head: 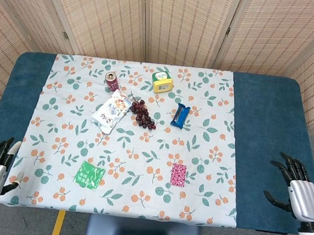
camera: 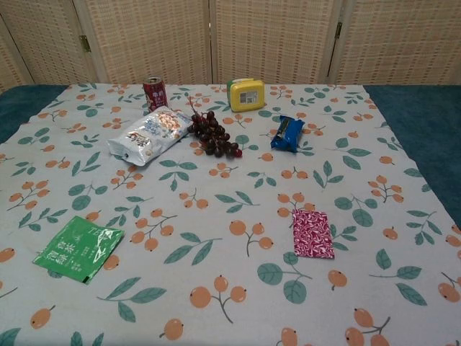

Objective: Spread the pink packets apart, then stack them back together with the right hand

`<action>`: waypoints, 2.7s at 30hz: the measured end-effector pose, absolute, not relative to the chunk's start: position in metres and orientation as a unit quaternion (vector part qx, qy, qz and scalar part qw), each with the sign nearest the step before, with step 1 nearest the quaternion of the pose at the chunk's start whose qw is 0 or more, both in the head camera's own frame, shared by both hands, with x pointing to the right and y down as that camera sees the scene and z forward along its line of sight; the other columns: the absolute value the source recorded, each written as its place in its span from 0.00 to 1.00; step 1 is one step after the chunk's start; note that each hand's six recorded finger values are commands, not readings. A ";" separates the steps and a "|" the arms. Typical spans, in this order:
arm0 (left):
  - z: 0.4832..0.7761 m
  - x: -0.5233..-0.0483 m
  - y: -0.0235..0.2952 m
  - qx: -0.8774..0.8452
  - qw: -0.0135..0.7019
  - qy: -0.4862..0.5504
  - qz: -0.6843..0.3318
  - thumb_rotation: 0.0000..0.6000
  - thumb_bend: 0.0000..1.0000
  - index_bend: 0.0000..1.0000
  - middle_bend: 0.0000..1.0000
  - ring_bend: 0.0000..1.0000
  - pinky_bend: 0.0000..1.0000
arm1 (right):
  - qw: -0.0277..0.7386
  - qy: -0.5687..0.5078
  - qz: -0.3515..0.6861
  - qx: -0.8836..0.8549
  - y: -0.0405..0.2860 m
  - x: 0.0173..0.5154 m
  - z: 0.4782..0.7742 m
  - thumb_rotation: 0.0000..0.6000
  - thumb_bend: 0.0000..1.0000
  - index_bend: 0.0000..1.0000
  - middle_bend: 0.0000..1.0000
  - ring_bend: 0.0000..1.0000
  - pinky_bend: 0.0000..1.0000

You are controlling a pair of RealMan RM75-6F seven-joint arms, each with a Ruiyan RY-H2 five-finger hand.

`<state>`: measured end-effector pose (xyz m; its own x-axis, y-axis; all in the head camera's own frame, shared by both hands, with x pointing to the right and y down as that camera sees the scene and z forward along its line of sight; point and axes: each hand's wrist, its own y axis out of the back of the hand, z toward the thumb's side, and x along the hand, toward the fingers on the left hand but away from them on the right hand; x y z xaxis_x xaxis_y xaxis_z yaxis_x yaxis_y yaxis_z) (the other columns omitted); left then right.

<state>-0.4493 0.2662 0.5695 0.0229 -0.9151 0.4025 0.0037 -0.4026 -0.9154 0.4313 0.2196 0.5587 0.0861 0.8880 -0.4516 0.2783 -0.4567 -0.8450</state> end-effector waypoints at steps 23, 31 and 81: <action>0.567 -0.449 0.268 -0.604 0.392 0.384 -0.578 1.00 0.41 0.08 0.05 0.08 0.00 | 0.290 -0.428 0.505 -0.692 0.225 0.424 0.557 1.00 0.25 0.19 0.08 0.00 0.00; 0.567 -0.451 0.270 -0.607 0.388 0.388 -0.575 1.00 0.41 0.09 0.05 0.08 0.00 | 0.275 -0.418 0.496 -0.710 0.222 0.411 0.566 1.00 0.25 0.19 0.10 0.00 0.00; 0.565 -0.466 0.286 -0.608 0.374 0.401 -0.575 1.00 0.41 0.15 0.05 0.09 0.00 | 0.262 -0.145 0.488 -0.820 0.215 0.214 0.715 0.39 0.08 0.34 0.01 0.00 0.00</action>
<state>-0.4663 0.2861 0.5651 0.0182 -0.9168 0.3990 -0.0581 -0.3994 -0.9150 0.2143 0.2152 0.7154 0.4824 0.4937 -0.7236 -0.0183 -0.8202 -0.5718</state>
